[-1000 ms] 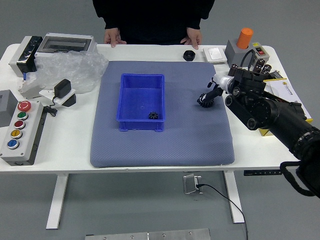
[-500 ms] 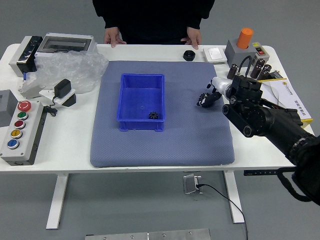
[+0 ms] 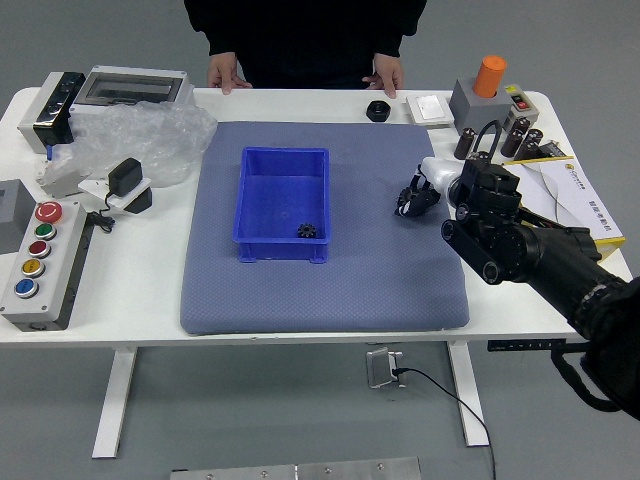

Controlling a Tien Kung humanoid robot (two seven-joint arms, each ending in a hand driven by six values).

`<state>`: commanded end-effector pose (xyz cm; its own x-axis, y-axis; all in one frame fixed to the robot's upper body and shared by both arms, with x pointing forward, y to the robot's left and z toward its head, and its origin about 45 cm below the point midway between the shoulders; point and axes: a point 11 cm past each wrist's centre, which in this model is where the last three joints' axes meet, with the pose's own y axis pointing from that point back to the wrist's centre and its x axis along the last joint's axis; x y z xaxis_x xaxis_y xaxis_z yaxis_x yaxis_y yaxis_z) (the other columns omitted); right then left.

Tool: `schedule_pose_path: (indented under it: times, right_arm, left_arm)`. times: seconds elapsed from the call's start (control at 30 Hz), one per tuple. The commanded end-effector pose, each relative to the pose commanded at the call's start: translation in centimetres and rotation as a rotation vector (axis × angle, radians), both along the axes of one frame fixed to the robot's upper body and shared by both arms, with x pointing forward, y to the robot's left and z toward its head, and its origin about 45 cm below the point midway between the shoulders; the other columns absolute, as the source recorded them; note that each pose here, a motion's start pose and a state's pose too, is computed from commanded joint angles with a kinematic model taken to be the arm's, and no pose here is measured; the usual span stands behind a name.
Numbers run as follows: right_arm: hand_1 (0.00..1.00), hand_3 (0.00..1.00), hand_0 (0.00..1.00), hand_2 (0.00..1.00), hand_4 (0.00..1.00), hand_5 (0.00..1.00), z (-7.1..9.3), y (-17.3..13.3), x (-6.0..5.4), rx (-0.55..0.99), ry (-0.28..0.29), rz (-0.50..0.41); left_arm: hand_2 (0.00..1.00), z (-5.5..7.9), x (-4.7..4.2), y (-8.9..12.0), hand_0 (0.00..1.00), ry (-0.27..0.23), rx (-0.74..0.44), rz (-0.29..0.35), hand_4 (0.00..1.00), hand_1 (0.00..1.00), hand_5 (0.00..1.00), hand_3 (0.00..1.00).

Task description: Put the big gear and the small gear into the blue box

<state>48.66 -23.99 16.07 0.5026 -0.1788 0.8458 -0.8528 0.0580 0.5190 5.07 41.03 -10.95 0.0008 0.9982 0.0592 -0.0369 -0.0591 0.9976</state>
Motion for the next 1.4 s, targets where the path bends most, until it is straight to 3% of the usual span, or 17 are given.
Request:
schedule_pose_path:
  times: [0.07, 0.1, 0.47, 0.5, 0.67, 0.7, 1.1, 1.4]
  right_arm:
    - [0.481, 0.623, 0.601, 0.535, 0.806, 0.302, -0.1, -0.1, -0.1, 0.000, -0.004, -0.001]
    - [0.468, 0.611, 0.623, 0.514, 0.779, 0.248, -0.2, -0.1, -0.1, 0.000, -0.005, -0.001]
    - [0.454, 0.594, 0.626, 0.500, 0.779, 0.228, -0.6, 0.0, -0.3, -0.002, -0.045, 0.003]
    - [0.402, 0.537, 0.615, 0.447, 0.827, 0.138, -0.5, 0.0, -0.3, -0.002, -0.050, 0.004]
    - [0.402, 0.537, 0.615, 0.447, 0.827, 0.138, -0.3, 0.0, -0.2, 0.003, -0.079, 0.005]
    - [0.373, 0.471, 0.548, 0.411, 0.827, 0.097, -0.3, 0.0, -0.1, 0.004, -0.083, 0.004]
    - [0.366, 0.453, 0.521, 0.394, 0.806, 0.084, -0.2, -0.2, -0.1, 0.013, -0.090, -0.005]
    - [0.370, 0.454, 0.519, 0.395, 0.793, 0.066, 1.0, 0.0, 0.3, 0.027, -0.114, -0.003]
  left_arm:
    - [0.831, 0.0, -0.01, 0.0, 0.876, 0.000, -0.001, 0.000, 0.803, 0.829, 0.331, 0.875]
    - [0.831, 0.0, -0.01, -0.1, 0.875, 0.000, -0.001, 0.000, 0.802, 0.829, 0.330, 0.875]
    - [0.831, -0.1, 0.01, -0.3, 0.875, 0.000, -0.005, -0.002, 0.802, 0.829, 0.330, 0.876]
    - [0.831, -0.1, 0.01, -0.3, 0.876, 0.000, -0.006, -0.002, 0.802, 0.830, 0.329, 0.876]
    - [0.831, -0.1, 0.02, -0.3, 0.876, 0.000, -0.006, -0.001, 0.802, 0.830, 0.329, 0.876]
    - [0.831, -0.1, 0.03, -0.3, 0.874, 0.000, -0.006, -0.001, 0.802, 0.829, 0.328, 0.875]
    - [0.830, -0.1, 0.05, -0.3, 0.874, -0.001, -0.005, -0.002, 0.801, 0.829, 0.327, 0.875]
    - [0.830, -0.1, -0.15, -0.1, 0.874, 0.002, -0.002, 0.000, 0.801, 0.829, 0.328, 0.875]
